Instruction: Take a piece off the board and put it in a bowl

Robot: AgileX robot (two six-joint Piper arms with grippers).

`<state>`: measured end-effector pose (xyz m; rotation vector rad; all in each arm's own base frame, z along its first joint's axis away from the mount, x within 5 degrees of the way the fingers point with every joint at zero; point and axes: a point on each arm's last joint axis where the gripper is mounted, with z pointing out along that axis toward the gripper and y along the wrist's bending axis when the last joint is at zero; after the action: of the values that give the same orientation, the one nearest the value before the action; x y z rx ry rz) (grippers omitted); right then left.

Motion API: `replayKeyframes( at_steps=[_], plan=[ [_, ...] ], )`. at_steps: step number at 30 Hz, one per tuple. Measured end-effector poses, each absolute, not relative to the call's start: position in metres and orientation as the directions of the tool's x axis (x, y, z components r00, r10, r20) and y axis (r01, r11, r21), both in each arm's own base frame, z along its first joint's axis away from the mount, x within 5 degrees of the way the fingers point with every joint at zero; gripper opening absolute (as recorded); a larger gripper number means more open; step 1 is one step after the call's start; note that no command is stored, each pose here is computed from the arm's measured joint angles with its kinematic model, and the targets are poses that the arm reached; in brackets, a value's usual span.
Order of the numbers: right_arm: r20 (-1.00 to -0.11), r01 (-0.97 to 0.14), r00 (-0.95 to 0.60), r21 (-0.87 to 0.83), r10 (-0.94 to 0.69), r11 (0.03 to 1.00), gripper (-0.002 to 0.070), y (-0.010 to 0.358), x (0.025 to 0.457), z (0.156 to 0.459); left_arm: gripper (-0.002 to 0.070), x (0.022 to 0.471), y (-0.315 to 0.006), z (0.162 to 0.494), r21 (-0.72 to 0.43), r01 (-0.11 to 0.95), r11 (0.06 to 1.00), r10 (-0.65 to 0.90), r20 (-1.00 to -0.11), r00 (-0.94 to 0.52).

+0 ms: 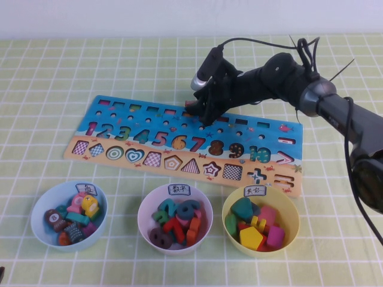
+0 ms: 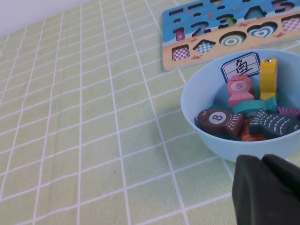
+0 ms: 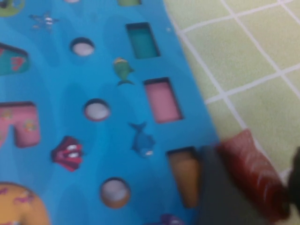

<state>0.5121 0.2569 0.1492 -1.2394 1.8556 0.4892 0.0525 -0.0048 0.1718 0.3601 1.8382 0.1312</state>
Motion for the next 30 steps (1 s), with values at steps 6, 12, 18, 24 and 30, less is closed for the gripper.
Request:
replayKeyframes(
  at_steps=[6,12,18,24,30],
  plan=[
    [-0.812,-0.883,-0.161,-0.135,-0.56,0.45,0.0146,0.257,0.514,0.149,-0.0005,0.052,-0.005,0.172,0.272,0.178,0.946,0.311,-0.916,-0.254],
    [-0.816,-0.872,-0.163,-0.143,-0.554,0.468,0.0088,0.255,0.516,0.15,-0.0005,0.052,-0.005,0.172,0.272,0.178,0.946,0.311,-0.916,-0.254],
    [-0.82,-0.872,-0.167,-0.136,-0.548,0.469,0.0088,0.254,0.514,0.165,-0.0005,0.052,-0.005,0.172,0.272,0.178,0.946,0.311,-0.916,-0.254],
    [-0.823,-0.891,-0.189,-0.086,-0.536,0.446,0.0088,0.248,0.504,0.202,-0.0005,0.052,-0.005,0.172,0.272,0.178,0.946,0.311,-0.916,-0.254],
    [-0.721,-0.914,-0.257,-0.035,-0.644,0.404,0.0088,0.227,0.485,0.239,-0.0005,0.052,-0.005,0.172,0.272,0.178,0.946,0.311,-0.916,-0.254]
  ],
)
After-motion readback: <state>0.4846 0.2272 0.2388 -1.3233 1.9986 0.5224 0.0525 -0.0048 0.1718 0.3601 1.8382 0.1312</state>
